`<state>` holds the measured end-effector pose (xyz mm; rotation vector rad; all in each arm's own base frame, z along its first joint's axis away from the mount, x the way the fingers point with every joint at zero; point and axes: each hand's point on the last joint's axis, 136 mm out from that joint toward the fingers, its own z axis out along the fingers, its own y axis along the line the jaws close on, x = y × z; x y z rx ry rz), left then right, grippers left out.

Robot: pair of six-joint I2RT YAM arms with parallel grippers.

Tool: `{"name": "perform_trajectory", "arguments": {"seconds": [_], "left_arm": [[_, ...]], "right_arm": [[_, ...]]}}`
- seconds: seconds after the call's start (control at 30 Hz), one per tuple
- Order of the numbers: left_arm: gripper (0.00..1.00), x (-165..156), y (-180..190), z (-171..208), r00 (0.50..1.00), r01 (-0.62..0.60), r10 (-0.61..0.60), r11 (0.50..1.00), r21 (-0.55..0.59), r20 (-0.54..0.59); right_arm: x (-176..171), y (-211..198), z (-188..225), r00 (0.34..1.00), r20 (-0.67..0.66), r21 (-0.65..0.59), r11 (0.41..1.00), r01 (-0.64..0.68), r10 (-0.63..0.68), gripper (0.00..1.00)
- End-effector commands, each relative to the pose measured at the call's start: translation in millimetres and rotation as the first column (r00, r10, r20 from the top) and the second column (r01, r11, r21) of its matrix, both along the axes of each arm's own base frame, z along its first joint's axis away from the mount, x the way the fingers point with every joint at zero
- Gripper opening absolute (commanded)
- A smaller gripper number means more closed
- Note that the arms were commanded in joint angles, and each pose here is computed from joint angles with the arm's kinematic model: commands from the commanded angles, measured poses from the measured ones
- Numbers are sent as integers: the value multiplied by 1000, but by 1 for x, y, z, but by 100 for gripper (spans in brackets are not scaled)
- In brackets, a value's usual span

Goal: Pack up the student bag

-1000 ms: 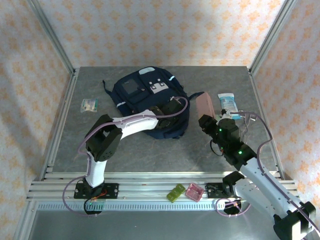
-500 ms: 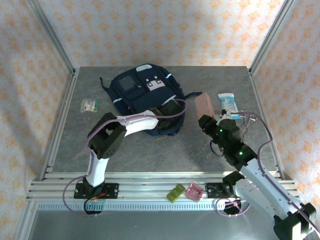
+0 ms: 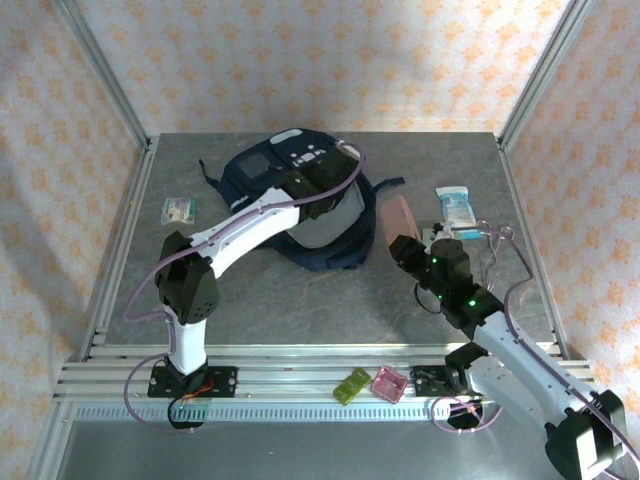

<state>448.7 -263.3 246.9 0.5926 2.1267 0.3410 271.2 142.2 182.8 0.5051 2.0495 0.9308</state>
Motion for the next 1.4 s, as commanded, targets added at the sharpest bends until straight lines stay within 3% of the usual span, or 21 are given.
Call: {"name": "perform_trajectory", "arguments": {"seconds": [0.0,0.33,0.9,1.03,1.13,1.23,1.37], "left_arm": [[0,-4,9,65,992,-21,21,1000,-3,128],[0,-3,18,104,971,-57,70,996,-61,228],[0,-28,9,118,967,15,24,989,-150,253],[0,-30,5,112,970,24,16,987,-161,241],[0,-31,2,104,974,28,12,984,-175,227],[0,-31,1,97,977,23,17,983,-184,214],[0,-29,-2,92,978,21,20,980,-196,205]], "right_arm": [[7,24,33,988,119,102,989,-106,94,27],[48,94,33,946,99,227,919,-323,308,26],[188,172,-11,944,11,368,876,-311,330,29],[207,173,-45,950,-101,312,916,-253,297,50],[203,160,-63,951,-178,248,947,-206,253,57],[192,137,-79,945,-273,152,978,-143,180,62],[177,114,-79,945,-305,55,992,-110,121,63]]}}
